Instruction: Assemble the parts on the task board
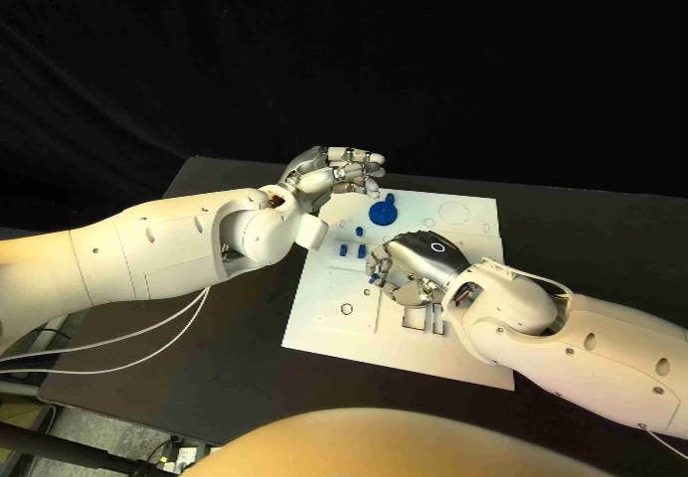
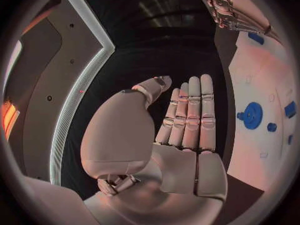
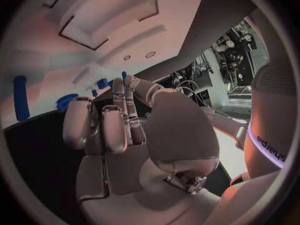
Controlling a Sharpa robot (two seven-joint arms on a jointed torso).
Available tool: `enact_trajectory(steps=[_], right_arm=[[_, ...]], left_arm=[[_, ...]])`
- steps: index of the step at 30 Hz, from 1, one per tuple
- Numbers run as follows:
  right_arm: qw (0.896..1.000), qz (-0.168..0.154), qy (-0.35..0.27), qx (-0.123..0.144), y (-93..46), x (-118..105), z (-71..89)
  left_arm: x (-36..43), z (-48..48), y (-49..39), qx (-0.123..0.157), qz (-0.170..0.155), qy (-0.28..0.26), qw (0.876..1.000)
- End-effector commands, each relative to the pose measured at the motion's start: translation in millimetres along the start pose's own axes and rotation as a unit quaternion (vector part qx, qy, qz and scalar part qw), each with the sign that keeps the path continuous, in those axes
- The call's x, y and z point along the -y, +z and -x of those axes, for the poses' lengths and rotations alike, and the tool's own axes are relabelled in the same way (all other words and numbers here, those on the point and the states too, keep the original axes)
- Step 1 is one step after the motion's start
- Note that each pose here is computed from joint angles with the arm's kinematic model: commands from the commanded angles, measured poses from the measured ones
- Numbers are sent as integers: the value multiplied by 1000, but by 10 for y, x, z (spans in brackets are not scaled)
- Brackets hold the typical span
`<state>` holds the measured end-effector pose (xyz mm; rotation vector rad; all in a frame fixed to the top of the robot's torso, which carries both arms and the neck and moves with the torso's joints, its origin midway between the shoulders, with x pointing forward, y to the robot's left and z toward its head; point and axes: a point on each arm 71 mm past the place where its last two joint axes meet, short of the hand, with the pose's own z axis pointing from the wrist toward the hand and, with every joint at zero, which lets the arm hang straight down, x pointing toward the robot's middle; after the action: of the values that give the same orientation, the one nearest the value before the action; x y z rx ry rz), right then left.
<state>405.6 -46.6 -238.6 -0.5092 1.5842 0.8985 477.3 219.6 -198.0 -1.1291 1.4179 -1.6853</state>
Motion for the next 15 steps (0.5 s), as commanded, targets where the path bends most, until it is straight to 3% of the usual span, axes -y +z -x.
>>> enact_trajectory(steps=[1, 15], right_arm=[[1000, 7, -4, -14, 7, -17, -40], [1000, 9, 6, -27, 20, -28, -124]], left_arm=[[9, -24, 11, -6, -1, -4, 1000], [7, -39, 21, -9, 0, -5, 1000]])
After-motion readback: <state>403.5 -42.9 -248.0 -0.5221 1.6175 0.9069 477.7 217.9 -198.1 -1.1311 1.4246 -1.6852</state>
